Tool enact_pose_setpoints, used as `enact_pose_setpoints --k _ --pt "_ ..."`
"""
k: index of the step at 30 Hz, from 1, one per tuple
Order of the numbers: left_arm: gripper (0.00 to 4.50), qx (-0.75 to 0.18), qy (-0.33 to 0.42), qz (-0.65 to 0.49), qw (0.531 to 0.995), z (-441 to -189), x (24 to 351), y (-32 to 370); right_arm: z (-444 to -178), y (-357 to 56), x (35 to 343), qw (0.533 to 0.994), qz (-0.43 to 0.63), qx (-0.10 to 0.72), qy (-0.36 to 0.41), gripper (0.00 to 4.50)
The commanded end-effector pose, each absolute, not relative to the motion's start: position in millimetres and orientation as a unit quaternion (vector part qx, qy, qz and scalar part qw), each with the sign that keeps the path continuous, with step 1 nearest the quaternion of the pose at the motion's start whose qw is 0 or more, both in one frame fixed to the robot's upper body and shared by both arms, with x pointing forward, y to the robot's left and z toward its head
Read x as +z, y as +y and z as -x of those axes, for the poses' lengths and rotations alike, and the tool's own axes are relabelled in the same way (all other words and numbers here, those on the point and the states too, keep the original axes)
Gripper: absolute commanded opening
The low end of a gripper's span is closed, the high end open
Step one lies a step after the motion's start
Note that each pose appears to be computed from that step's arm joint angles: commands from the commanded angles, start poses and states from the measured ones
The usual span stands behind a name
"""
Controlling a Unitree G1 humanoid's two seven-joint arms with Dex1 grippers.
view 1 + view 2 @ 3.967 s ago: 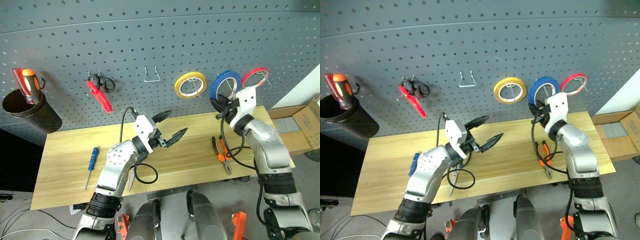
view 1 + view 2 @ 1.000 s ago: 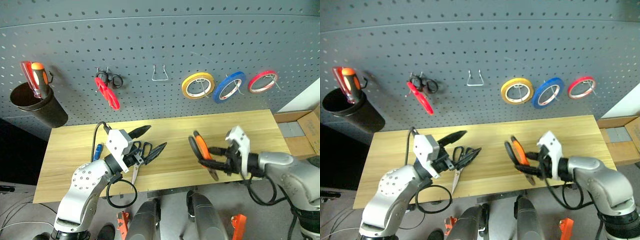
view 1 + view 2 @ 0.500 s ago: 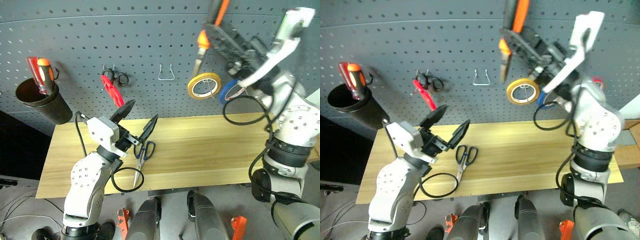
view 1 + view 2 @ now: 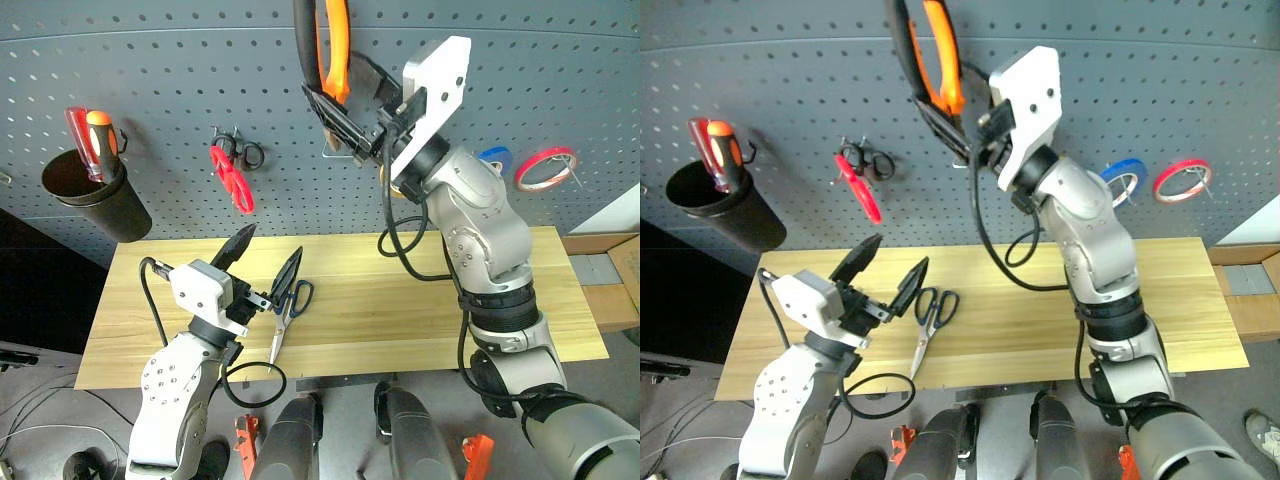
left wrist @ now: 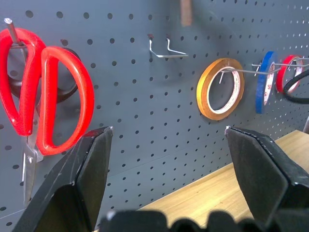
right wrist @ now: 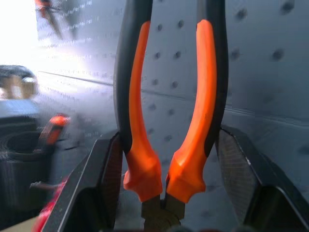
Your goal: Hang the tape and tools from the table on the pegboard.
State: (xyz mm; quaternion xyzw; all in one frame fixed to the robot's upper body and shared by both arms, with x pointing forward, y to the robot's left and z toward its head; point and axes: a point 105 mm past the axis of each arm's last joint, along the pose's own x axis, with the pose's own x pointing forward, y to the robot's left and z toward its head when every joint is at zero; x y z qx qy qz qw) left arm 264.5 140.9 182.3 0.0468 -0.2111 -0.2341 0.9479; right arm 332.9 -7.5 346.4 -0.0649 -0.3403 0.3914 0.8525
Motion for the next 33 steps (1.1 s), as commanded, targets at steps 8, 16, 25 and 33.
enact_pose_setpoints --k 8,16,25,33 --pt "4.00 -0.226 -0.244 -0.041 0.942 -255 199 137 -338 5 351 0.846 0.068 0.337 -0.407 2.37" --pt "4.00 -0.208 -0.268 -0.039 0.940 -254 210 136 -352 6 334 0.864 0.056 0.315 -0.389 2.37" --pt "4.00 -0.223 -0.272 -0.043 0.935 -252 213 130 -358 10 316 0.872 0.077 0.313 -0.369 2.37" --pt "4.00 -0.222 -0.266 -0.042 0.937 -255 212 130 -361 13 307 0.887 0.077 0.312 -0.332 3.08"
